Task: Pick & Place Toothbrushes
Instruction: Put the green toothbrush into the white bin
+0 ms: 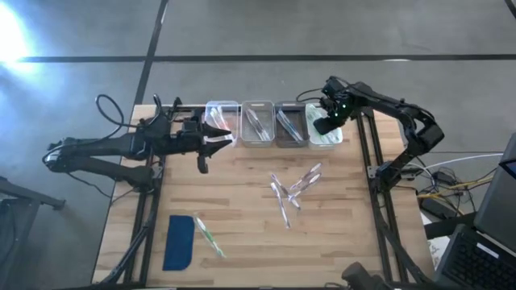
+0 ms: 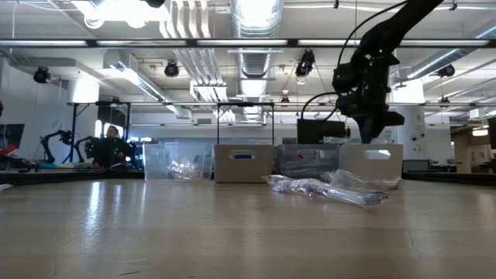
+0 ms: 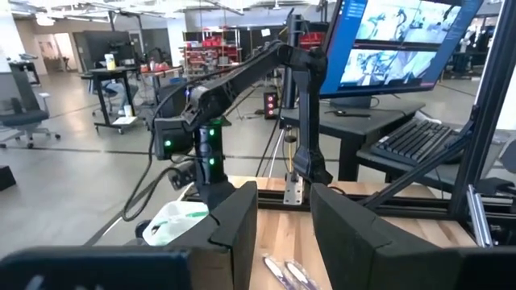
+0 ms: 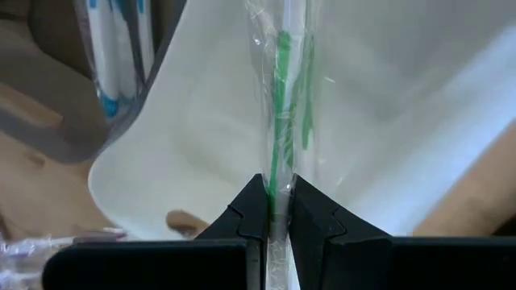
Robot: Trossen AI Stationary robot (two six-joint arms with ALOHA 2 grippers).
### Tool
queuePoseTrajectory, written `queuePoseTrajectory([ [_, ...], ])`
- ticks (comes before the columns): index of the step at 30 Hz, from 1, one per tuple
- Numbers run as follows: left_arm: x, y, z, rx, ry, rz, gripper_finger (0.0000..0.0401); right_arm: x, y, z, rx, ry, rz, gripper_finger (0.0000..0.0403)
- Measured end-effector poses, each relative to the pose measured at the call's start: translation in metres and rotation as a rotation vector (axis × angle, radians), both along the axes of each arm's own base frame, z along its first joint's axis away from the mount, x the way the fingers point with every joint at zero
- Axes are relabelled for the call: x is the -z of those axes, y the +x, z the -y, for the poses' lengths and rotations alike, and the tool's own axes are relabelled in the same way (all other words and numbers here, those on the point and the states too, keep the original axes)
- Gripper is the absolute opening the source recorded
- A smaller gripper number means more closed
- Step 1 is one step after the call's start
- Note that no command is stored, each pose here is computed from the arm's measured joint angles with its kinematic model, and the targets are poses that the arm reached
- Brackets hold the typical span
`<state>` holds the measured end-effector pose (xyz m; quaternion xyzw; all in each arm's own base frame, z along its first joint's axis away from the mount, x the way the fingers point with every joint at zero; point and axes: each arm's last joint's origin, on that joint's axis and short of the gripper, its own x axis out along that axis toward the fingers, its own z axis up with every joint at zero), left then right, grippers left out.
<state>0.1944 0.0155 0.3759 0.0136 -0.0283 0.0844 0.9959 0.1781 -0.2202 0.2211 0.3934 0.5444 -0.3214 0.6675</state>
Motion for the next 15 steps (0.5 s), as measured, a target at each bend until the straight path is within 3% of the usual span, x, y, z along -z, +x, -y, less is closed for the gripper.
queuePoseTrajectory([
  [4, 0.0, 0.0, 0.0, 0.0, -0.001, -0.001, 0.0123, 0.01, 0.001, 0.001, 0.013, -0.019, 0.017, 0.0022],
  [15, 0.0, 0.0, 0.0, 0.001, -0.004, -0.001, 0.0123, 0.047, 0.005, 0.009, -0.013, 0.053, -0.068, 0.0022],
])
